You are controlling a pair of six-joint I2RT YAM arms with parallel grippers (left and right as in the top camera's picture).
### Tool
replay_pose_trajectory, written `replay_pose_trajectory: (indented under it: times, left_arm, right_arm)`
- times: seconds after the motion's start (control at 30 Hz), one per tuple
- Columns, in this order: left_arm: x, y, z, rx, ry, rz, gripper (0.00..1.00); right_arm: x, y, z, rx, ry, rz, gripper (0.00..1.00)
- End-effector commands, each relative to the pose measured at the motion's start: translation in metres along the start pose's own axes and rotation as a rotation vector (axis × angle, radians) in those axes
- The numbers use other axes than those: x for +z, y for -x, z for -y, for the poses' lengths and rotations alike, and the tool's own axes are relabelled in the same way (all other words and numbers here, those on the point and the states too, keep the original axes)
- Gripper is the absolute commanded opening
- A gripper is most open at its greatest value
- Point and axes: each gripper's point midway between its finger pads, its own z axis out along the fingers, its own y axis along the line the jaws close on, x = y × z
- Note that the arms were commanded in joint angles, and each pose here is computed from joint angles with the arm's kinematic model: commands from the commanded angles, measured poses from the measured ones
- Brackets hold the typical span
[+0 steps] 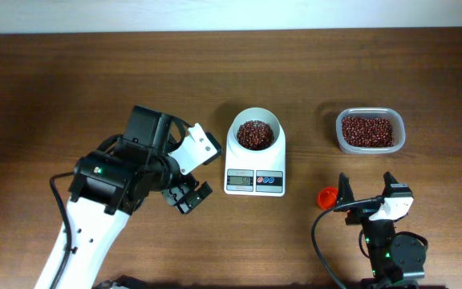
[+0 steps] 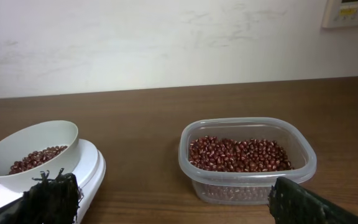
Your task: Scoop and weigh 50g on scale
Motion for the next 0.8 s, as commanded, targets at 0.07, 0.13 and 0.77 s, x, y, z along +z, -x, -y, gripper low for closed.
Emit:
replay_pose_trajectory:
  times: [0.07,0.13,0.77]
  left_arm:
    - [-0.003,0.004,0.000,0.016,-0.001,0.016,0.99]
    - [-0.003,0.004,0.000,0.016,-0.001,0.016,0.99]
    - [-0.010,-0.047,0.026,-0.050,-0.091,-0.191,0.99]
  right_arm:
    - [0.000,-0.003,0.000,-0.005,-0.005,-0.001,0.99]
    - [0.000,-0.003,0.000,-0.005,-0.006,-0.002,0.99]
    - [0.000,-0.003,0.000,-0.005,-0.006,-0.002,0.99]
